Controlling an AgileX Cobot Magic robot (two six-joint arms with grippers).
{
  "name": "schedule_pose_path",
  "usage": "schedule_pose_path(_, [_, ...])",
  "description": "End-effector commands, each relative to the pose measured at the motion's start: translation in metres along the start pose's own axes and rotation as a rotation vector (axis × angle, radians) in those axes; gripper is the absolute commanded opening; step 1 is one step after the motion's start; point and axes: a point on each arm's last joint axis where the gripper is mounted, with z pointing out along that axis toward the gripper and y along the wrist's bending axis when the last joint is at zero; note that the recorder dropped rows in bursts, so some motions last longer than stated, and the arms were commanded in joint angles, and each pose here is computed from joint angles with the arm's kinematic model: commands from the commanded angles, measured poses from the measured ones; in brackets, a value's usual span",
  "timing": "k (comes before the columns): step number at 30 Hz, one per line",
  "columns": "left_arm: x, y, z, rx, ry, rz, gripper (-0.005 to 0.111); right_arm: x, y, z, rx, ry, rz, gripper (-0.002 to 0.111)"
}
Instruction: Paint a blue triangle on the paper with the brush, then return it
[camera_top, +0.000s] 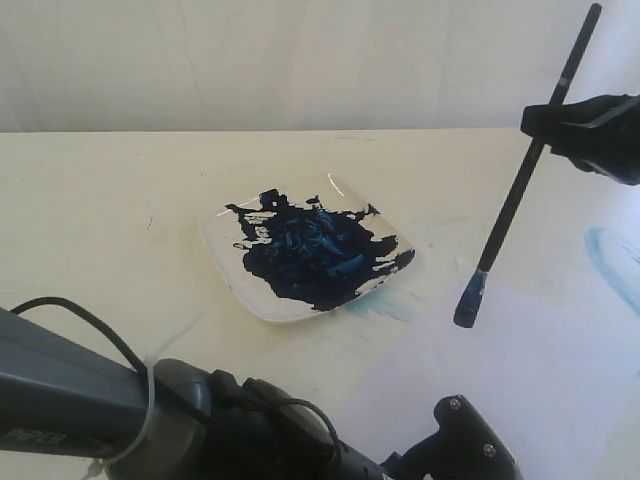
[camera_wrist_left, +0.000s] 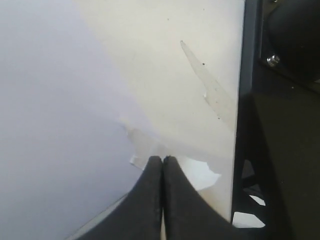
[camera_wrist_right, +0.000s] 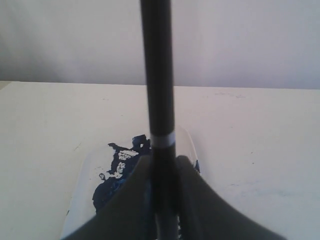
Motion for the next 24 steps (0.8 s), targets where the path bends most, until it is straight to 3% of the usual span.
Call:
schedule_pose_path(1, [-0.003, -0.004, 0.001, 0.009, -0.006, 0.017, 0.0, -0.008, 0.006, -0.008, 0.02, -0.044, -0.027, 0.0])
schedule_pose_path(7, [-0.022, -0.012, 0.004, 0.019, -0.043, 0.061, 0.0, -0.01, 0.009, -0.011, 0.017, -0.052, -0.04, 0.0])
schedule_pose_path(15, [-0.008, -0.016, 0.013, 0.03, 0.054, 0.073, 0.0, -0.01, 0.009, -0.011, 0.017, -0.052, -0.04, 0.0])
schedule_pose_path(24, [-0.004, -0.017, 0.017, 0.048, 0.073, 0.071, 0.0, -0.01, 0.009, -0.011, 0.017, -0.052, -0.04, 0.0])
